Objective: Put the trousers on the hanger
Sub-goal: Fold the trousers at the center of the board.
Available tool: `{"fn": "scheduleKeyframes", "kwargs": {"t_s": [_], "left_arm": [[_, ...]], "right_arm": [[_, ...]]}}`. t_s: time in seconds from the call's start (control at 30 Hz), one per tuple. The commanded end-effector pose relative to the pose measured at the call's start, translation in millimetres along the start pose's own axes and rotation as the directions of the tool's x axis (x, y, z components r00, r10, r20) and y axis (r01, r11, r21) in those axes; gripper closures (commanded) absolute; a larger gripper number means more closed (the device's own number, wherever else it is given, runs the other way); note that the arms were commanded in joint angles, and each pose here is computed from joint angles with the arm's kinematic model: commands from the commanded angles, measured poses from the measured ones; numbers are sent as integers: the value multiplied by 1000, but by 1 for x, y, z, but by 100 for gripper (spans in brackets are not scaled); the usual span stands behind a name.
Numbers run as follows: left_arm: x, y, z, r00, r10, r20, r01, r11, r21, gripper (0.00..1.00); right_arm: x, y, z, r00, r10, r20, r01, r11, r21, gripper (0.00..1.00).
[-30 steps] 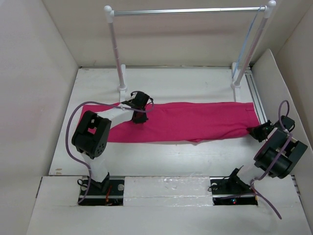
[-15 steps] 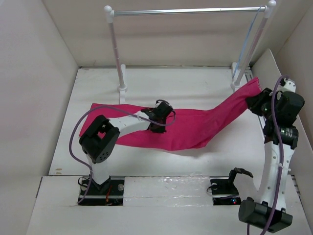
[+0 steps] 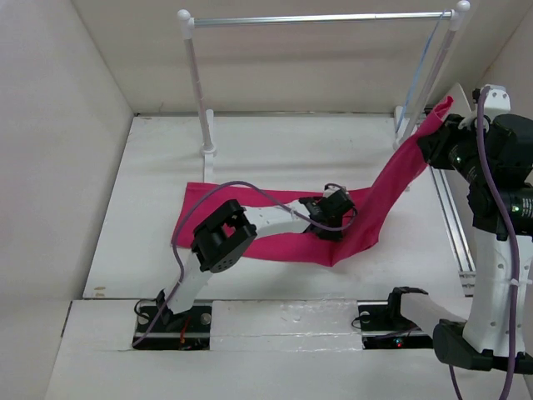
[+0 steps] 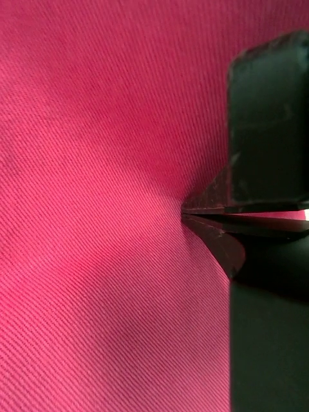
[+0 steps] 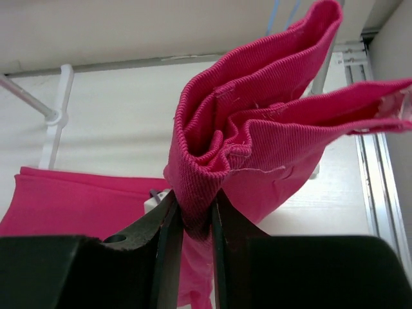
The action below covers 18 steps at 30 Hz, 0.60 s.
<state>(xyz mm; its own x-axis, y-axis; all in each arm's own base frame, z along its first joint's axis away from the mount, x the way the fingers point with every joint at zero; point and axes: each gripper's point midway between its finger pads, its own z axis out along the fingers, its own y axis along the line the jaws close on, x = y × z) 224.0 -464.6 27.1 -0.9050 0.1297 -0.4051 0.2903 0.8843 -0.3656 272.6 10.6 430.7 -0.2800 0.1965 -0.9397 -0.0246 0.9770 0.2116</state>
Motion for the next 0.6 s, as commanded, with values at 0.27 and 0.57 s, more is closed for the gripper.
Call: {"fn": "scheduleKeyframes", "kwargs": {"t_s": [0.27,0.57], "left_arm": [[-41,51,-133,891,-338,303,376,923,-78,100],[-72,243,-336,427,-554,715,686,714,142,94]], "right_arm": [[27,99,-1,993,-113,24,114,927,-358,100],[44,211,19,995,-95,-11,77,859,-506,100]]}}
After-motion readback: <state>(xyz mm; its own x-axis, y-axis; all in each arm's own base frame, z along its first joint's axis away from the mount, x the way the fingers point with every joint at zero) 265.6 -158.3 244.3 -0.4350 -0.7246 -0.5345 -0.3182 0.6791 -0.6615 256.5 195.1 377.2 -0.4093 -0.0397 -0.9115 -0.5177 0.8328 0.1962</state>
